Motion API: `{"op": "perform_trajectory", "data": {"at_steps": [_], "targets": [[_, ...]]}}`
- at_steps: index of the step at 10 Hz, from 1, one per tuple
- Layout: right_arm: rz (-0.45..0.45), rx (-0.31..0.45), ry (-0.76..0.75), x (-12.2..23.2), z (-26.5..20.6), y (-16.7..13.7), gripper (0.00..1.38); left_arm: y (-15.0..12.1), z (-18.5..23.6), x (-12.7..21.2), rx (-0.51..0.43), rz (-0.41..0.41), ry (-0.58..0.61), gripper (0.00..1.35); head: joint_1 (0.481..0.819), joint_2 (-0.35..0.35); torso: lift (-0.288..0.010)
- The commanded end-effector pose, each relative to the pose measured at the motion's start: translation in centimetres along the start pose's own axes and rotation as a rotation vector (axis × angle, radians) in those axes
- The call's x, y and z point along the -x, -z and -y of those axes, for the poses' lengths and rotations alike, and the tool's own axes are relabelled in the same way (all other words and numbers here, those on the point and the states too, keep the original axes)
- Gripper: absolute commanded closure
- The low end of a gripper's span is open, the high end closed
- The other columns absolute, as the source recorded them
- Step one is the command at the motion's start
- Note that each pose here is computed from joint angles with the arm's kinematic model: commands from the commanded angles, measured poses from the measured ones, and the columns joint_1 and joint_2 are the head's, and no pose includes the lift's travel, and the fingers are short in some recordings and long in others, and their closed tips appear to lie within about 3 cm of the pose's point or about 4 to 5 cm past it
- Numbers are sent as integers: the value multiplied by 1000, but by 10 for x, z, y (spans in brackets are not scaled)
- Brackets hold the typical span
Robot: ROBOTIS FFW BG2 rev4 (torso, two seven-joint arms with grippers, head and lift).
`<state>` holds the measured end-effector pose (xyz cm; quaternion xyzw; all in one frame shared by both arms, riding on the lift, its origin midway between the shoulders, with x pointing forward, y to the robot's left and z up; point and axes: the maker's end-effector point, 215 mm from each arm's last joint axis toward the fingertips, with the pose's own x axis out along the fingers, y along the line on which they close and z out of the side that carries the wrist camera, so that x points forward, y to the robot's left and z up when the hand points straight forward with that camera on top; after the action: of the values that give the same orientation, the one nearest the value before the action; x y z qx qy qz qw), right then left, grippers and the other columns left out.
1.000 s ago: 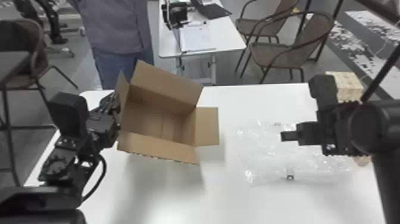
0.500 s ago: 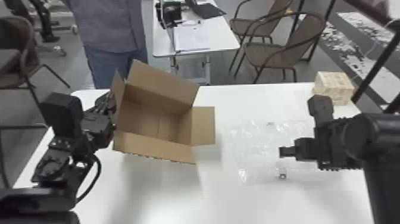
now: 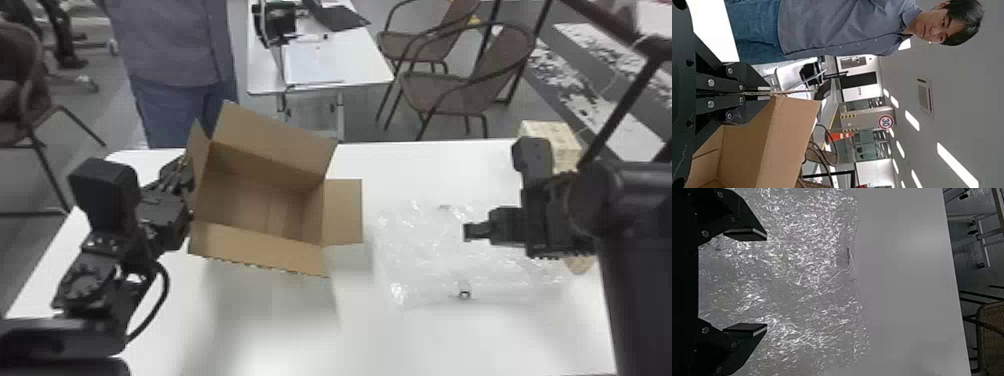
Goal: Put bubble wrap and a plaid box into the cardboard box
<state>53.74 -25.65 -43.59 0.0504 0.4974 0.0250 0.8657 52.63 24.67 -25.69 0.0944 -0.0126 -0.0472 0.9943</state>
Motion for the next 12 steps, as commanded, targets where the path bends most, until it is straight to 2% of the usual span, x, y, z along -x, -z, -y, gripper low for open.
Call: {"op": "perform_trajectory", "data": {"at_steps": [1,3,5,9,11,12], "targets": [[19,15,48,7,8,-18,450,-2,10,-6,-11,6,24,1222,695,-9,-107],[-6,26,64,1,5,-25,450,-2,15,-9,-11,14,35,1222,695,-29,-107],[-101,8,20,-22,-6,2,512,-3,15,-9,-14,27,37,1222,695,-31,-107],[-193,-19,-44,-39,-22,25,501,-3,14,-9,-20,37,33,1222,695,-8,-107],[-252,-47,-71,-49,-23,48,558,-2,13,-8,-18,44,29,1222,695,4,-107],[-262,-58,-76,-50,-22,53,507,-1,12,-6,-12,46,20,1222,695,7,-107]]}}
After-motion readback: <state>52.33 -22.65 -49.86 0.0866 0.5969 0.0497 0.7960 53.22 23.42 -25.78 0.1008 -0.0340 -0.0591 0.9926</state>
